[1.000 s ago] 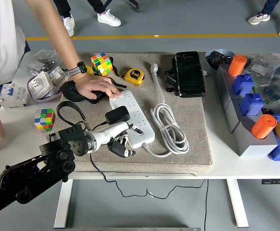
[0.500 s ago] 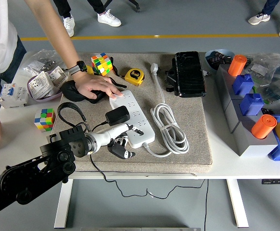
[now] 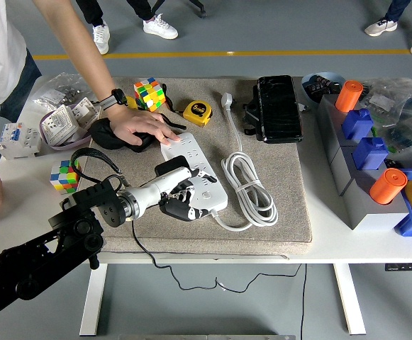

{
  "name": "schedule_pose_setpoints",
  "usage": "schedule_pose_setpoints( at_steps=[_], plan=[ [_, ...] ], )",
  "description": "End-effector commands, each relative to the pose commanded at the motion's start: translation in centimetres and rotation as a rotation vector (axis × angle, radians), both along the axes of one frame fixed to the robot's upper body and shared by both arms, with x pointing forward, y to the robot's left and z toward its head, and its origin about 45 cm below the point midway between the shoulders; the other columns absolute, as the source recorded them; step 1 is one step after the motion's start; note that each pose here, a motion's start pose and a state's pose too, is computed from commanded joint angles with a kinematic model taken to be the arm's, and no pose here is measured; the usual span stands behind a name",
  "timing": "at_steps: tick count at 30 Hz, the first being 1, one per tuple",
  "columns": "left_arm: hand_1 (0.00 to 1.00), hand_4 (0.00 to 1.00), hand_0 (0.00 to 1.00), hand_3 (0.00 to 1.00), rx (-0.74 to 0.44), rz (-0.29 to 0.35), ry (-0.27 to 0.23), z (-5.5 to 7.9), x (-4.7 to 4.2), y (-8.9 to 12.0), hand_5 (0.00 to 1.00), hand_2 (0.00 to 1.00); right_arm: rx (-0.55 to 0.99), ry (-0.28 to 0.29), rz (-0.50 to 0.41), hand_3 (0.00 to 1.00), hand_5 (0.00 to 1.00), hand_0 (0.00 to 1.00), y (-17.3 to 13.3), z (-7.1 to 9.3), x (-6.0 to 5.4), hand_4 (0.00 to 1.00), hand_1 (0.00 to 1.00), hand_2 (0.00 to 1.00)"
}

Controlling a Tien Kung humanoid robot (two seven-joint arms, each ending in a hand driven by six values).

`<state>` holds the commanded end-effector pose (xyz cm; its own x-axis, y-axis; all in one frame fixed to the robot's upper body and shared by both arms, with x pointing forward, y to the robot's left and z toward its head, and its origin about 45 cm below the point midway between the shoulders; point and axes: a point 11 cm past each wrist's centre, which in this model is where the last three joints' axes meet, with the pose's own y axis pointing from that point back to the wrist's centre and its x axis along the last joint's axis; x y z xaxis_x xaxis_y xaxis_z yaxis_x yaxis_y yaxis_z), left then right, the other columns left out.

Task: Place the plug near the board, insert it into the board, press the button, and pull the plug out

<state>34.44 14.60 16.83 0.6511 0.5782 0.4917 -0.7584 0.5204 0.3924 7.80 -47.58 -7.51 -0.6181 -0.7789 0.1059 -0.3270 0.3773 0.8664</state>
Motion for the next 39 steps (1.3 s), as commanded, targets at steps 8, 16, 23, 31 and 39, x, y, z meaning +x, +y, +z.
schedule_pose_setpoints(
  at_steps=[8, 16, 23, 31, 39],
  plan=[
    [0.205, 0.760, 0.183, 0.619, -0.301, 0.200, -0.112, 1.2, 0.64, 1.8, 0.093, 0.331, -0.003, -0.003, -0.004, 0.479, 0.442, 0.586, -0.1, 0.1, 0.1, 0.740, 0.635, 0.538],
    [0.642, 0.955, 0.570, 0.605, -0.262, 0.247, -0.199, 1.1, 1.04, 3.2, 0.255, 0.621, -0.002, -0.002, -0.002, 0.479, 0.442, 0.586, 0.0, 0.0, 0.1, 0.739, 0.635, 0.538],
    [0.748, 0.998, 0.717, 0.753, -0.094, 0.184, -0.337, 1.7, 1.65, 2.7, 0.366, 0.759, -0.003, -0.004, -0.003, 0.479, 0.442, 0.585, -0.1, 0.1, 0.1, 0.739, 0.634, 0.538],
    [0.729, 0.998, 0.719, 0.752, 0.124, 0.126, -0.451, 1.3, 2.43, 2.1, 0.446, 0.755, -0.003, -0.005, -0.003, 0.479, 0.442, 0.583, -0.1, 0.1, 0.1, 0.739, 0.635, 0.538],
    [0.678, 0.998, 0.679, 0.740, 0.240, 0.173, -0.464, 0.4, 3.49, 3.0, 0.488, 0.709, -0.004, -0.005, -0.004, 0.478, 0.442, 0.586, -0.2, 0.1, 0.1, 0.738, 0.634, 0.537]
  ],
)
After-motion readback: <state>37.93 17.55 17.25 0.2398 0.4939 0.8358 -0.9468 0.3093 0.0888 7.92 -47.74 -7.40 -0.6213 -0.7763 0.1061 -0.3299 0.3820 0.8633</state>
